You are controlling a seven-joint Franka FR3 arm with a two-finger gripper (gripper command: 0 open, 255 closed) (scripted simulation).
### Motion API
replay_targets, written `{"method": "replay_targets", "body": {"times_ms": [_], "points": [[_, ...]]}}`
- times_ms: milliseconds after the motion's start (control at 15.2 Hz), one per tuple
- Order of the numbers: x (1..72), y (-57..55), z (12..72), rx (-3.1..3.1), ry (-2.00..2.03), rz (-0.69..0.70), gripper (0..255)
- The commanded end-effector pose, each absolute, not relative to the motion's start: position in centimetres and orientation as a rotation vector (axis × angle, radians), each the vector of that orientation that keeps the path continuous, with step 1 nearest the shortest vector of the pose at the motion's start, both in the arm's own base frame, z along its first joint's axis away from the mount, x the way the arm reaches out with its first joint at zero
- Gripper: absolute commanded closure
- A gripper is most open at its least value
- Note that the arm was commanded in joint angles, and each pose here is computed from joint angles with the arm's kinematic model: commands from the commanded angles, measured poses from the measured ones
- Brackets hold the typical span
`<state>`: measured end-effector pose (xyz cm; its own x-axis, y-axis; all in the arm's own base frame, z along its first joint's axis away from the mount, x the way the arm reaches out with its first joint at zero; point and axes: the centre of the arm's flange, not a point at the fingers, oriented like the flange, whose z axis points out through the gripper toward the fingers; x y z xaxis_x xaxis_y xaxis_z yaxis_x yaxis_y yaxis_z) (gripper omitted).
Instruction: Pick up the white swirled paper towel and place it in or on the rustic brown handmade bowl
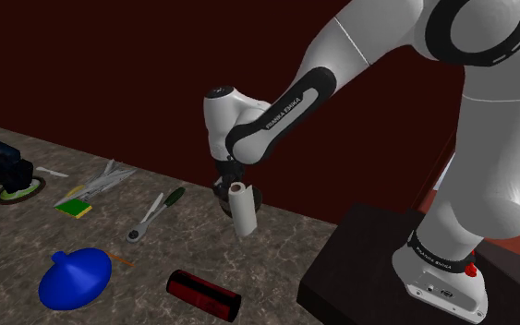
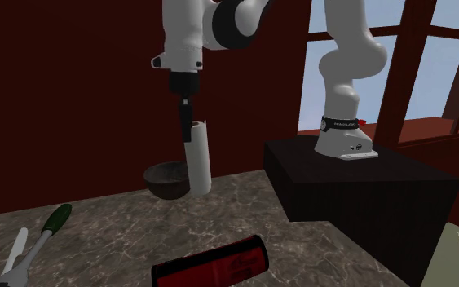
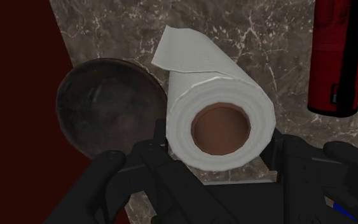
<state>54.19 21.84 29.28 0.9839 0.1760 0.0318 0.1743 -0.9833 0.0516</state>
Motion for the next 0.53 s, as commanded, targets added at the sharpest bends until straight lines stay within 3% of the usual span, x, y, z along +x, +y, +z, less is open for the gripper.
{"method": "replay_targets", "body": {"times_ms": [0, 462], "points": [[54.2, 21.9, 30.4, 3.080, 0.272, 0.056, 255], [54.2, 21.9, 34.0, 3.080, 0.272, 0.056, 255]]}}
